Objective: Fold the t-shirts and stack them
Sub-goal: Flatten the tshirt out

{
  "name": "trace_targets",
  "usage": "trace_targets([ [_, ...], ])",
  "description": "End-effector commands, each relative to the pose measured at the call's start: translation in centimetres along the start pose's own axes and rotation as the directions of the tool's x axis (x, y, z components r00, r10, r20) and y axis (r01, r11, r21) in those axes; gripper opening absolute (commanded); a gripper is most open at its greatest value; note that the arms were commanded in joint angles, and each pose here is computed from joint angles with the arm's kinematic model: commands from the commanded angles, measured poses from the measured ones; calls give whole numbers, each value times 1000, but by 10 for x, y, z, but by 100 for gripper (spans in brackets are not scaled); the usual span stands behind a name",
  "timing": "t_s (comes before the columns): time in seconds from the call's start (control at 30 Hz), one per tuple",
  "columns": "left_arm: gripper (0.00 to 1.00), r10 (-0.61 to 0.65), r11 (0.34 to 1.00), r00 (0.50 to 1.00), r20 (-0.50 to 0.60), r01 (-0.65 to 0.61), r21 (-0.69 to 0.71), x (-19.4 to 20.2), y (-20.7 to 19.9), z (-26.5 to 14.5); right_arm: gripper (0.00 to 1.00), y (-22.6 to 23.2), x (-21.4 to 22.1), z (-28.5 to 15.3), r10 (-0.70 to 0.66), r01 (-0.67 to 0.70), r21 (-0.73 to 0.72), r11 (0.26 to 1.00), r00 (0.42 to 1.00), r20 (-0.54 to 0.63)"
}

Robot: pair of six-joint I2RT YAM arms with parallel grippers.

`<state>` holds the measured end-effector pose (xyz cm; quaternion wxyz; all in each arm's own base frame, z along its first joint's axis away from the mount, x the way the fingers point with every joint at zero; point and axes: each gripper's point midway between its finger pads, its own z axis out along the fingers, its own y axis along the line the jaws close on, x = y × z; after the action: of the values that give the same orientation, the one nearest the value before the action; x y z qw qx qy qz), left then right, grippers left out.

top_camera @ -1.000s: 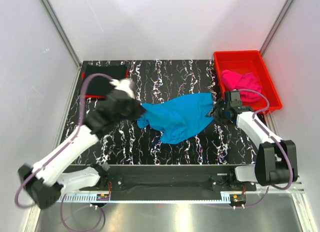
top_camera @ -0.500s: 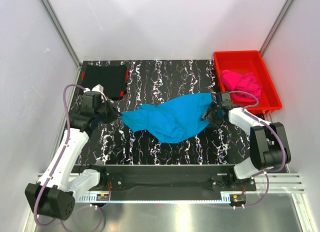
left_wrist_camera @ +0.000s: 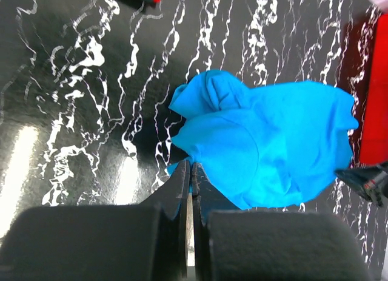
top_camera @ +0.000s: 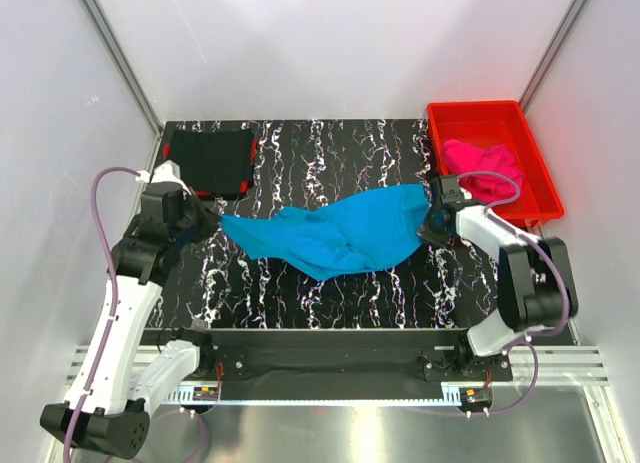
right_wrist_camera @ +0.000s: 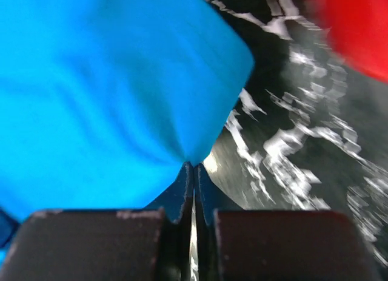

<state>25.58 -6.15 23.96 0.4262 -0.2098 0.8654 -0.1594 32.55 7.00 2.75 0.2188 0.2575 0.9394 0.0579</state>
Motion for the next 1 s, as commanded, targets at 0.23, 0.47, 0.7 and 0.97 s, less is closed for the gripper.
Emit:
trace_targets([
  [0.23,0,42,998,995,94,-38,-42,-28,3,-34,0,-5,-44,-154,-12,29,-65,997,968,249],
  [0.47,0,80,990,996,40,-74,-120,-15,21,-12,0,36,-59,-159,11,37,-204,978,973,230],
  [0.7,0,86,973,995,55,-72,-221,-15,45,-5,0,135,-89,-82,-150,191,-350,917,979,140],
  [0.97,0,118,937,989,88,-82,-340,-24,71,-10,0,201,-132,7,-314,344,-359,868,939,141],
])
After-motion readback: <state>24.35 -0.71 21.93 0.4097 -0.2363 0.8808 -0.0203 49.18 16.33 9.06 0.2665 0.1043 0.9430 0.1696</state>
